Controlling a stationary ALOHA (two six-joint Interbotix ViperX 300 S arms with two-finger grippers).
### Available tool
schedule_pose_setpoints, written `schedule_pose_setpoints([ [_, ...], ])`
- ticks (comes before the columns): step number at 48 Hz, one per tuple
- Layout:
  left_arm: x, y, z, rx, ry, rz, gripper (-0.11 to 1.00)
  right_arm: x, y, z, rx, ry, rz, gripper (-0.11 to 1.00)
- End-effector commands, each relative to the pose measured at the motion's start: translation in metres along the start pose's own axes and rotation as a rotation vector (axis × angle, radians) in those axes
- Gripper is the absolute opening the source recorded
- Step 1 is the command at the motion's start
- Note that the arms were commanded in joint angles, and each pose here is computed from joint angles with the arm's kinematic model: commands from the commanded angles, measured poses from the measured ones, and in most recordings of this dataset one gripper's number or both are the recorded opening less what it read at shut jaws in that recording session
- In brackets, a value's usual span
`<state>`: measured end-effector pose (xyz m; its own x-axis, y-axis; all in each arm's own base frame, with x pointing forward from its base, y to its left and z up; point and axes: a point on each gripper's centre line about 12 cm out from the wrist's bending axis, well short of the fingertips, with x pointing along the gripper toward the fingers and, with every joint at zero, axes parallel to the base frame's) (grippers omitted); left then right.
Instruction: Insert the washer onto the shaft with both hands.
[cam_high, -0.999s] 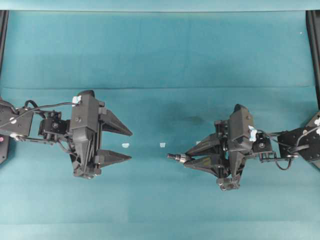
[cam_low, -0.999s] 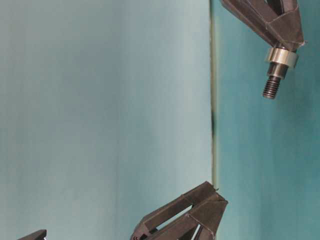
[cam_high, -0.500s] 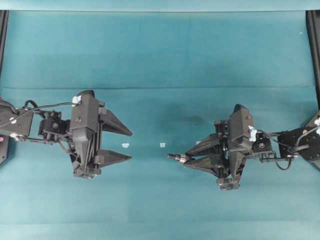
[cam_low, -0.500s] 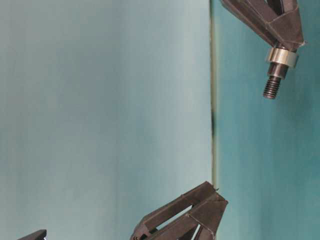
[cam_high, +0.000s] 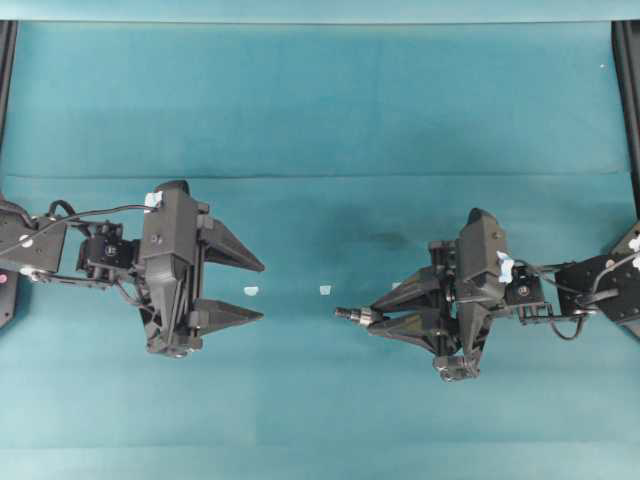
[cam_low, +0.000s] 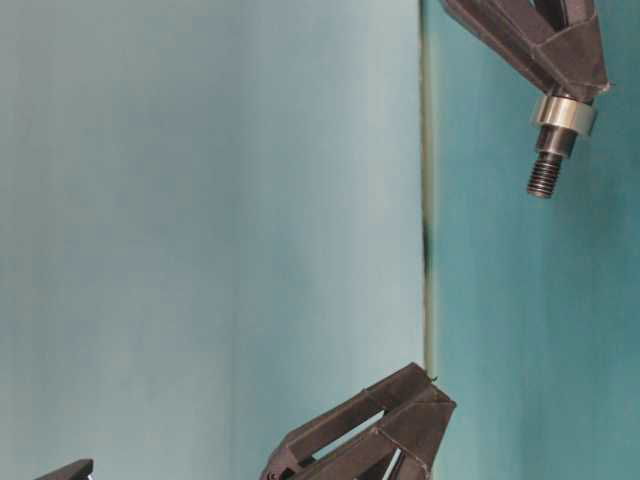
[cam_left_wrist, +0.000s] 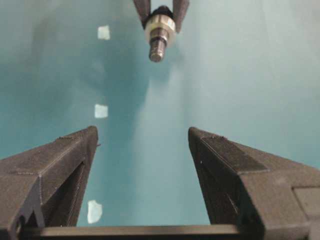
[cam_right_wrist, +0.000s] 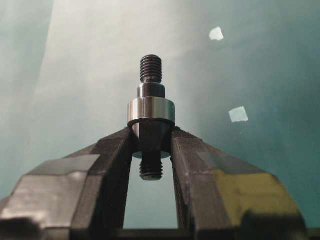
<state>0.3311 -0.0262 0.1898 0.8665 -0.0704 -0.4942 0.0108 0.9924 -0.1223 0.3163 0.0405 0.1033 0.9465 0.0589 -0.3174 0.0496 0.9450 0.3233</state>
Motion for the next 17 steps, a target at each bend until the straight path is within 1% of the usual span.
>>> schedule_pose_setpoints([
  [1, -0.0013, -0.0010, 0.0071, 0.002, -0.024, -0.004, 0.79, 0.0025, 0.0020, 0.0071, -0.005, -0.025, 0.006, 0.00],
  [17, -0.0013, -0.0010, 0.0065, 0.002, -0.023, -0.004, 0.79, 0.0025, 0.0011, 0.0076, -0.004, -0.028, 0.004, 0.00],
])
